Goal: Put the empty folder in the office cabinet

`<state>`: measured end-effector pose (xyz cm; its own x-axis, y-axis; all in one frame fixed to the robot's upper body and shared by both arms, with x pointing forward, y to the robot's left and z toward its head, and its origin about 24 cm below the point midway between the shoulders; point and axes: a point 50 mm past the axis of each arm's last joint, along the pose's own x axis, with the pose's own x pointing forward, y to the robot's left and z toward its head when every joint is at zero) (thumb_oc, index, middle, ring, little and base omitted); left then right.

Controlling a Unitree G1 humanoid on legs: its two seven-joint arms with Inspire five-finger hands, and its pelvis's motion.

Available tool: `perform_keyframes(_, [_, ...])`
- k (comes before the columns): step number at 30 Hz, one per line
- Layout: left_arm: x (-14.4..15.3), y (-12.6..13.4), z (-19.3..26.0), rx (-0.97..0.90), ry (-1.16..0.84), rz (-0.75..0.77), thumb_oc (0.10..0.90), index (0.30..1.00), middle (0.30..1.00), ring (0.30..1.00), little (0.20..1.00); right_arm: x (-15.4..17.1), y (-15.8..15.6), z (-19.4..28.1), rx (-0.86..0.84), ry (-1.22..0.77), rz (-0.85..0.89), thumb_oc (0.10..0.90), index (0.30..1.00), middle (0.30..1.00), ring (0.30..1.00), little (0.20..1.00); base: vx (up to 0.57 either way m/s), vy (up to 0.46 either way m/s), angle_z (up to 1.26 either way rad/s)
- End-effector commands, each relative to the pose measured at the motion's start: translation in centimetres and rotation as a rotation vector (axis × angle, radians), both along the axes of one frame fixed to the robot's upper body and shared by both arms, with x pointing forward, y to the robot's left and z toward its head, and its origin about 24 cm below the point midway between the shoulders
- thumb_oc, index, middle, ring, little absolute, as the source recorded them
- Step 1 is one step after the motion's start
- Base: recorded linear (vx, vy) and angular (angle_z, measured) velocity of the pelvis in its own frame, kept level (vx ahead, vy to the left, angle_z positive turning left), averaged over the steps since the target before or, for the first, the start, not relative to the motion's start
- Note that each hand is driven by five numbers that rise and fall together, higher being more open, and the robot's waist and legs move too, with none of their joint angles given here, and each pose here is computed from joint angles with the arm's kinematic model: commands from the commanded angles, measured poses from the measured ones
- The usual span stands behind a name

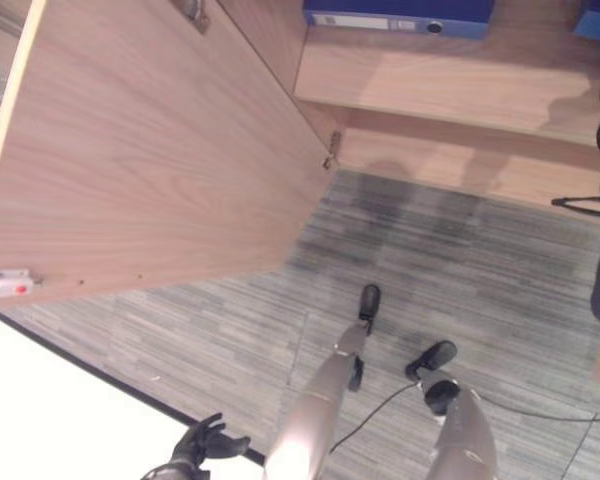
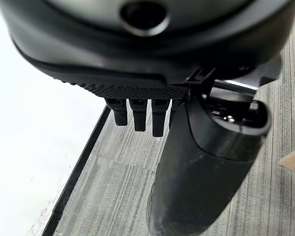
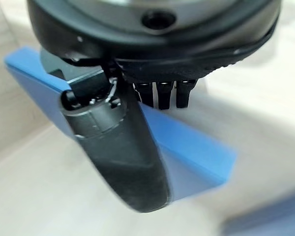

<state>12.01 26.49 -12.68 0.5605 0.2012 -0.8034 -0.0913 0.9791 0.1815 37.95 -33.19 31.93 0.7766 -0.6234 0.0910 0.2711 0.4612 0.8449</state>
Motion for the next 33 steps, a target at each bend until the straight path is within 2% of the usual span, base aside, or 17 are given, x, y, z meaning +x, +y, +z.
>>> perform_keyframes(1, [-5.5,6.3,0.8,0.169,0.183,0.056,0.800,0.900,0.900,0.900,0.900,-0.9,-1.5,0.9,-0.518,0.341,-0.029,0.800,0.900,0.900,0.900,0.900,-0.04,-0.024,0.01])
perform_keyframes(3, [-5.5,6.7,1.1,0.167,0.177,0.046,0.800,0.900,0.900,0.900,0.900,-0.8,-1.8,-0.3,-0.676,0.499,-0.020,0.800,0.900,0.900,0.900,0.900,-0.04,-0.022,-0.01])
perform_keyframes(4, [-5.5,6.7,1.1,0.166,0.177,0.046,0.800,0.900,0.900,0.900,0.900,-0.9,-1.8,-0.2,-0.679,0.500,-0.019,0.800,0.900,0.900,0.900,0.900,0.00,0.000,0.00])
perform_keyframes(6, [-5.7,7.2,1.6,0.171,0.180,0.022,0.800,0.900,0.900,0.900,0.900,-0.9,-2.2,-1.6,-0.852,0.682,-0.002,0.800,0.900,0.900,0.900,0.900,-0.02,-0.021,-0.03])
perform_keyframes(7, [-5.0,7.1,1.3,0.191,0.220,-0.010,0.800,0.900,0.900,0.900,0.900,-0.2,-1.3,-3.5,-1.006,0.838,0.054,0.800,0.900,0.900,0.900,0.900,-0.02,-0.035,-0.05])
perform_keyframes(9, [-3.7,7.0,0.9,0.223,0.229,-0.024,0.800,0.900,0.900,0.900,0.900,-0.3,-1.5,-3.5,-1.002,0.853,0.039,0.800,0.900,0.900,0.900,0.900,0.00,-0.023,-0.02])
perform_keyframes(13, [-4.3,7.2,0.8,0.219,0.224,0.032,0.800,0.900,0.900,0.900,0.900,-0.9,-2.3,-2.6,-1.031,0.861,0.008,0.800,0.900,0.900,0.900,0.900,0.00,0.000,0.00])
perform_keyframes(14, [-4.8,7.5,0.9,0.222,0.227,0.038,0.800,0.900,0.900,0.900,0.900,-1.3,-2.9,-2.6,-1.171,0.976,-0.010,0.800,0.900,0.900,0.900,0.900,0.00,0.000,0.00])
perform_keyframes(16, [-5.0,7.7,1.0,0.225,0.229,0.032,0.800,0.900,0.900,0.900,0.900,-1.5,-3.2,-2.5,-1.212,1.018,-0.017,0.800,0.900,0.900,0.900,0.900,0.00,0.000,0.00])
perform_keyframes(21, [-5.3,8.2,1.2,0.230,0.242,0.022,0.800,0.900,0.900,0.900,0.900,-1.5,-3.4,-3.5,-1.191,1.006,0.040,0.800,0.900,0.900,0.900,0.900,0.00,0.000,0.00])
perform_keyframes(23, [-5.2,8.0,1.1,0.223,0.240,0.020,0.800,0.900,0.900,0.900,0.900,-1.6,-3.7,-4.0,-1.245,1.083,0.041,0.800,0.900,0.900,0.900,0.900,-0.01,0.010,-0.02])
perform_keyframes(24, [-5.3,8.1,1.2,0.222,0.242,0.011,0.800,0.900,0.900,0.900,0.900,-1.8,-4.0,-4.5,-1.375,1.224,0.038,0.800,0.900,0.900,0.900,0.900,-0.01,0.004,-0.03])
perform_keyframes(25, [-5.3,8.0,1.1,0.220,0.242,0.011,0.800,0.900,0.900,0.900,0.900,-1.8,-3.9,-4.4,-1.380,1.226,0.038,0.800,0.900,0.900,0.900,0.900,-0.01,0.005,-0.03])
perform_keyframes(26, [-5.2,8.2,1.3,0.223,0.235,0.011,0.800,0.900,0.900,0.900,0.900,-2.1,-4.4,-4.6,-1.475,1.334,0.036,0.800,0.900,0.900,0.900,0.900,0.00,0.000,0.00])
perform_keyframes(29, [-4.9,8.4,1.5,0.221,0.225,0.019,0.800,0.900,0.900,0.900,0.900,-2.4,-4.8,-4.3,-1.568,1.411,-0.009,0.800,0.900,0.900,0.900,0.900,0.00,0.000,0.00])
perform_keyframes(33, [-4.5,7.5,1.0,0.198,0.208,0.028,0.800,0.900,0.900,0.900,0.900,-2.5,-5.0,-4.4,-1.579,1.388,-0.071,0.800,0.900,0.900,0.900,0.900,0.00,0.000,0.00])
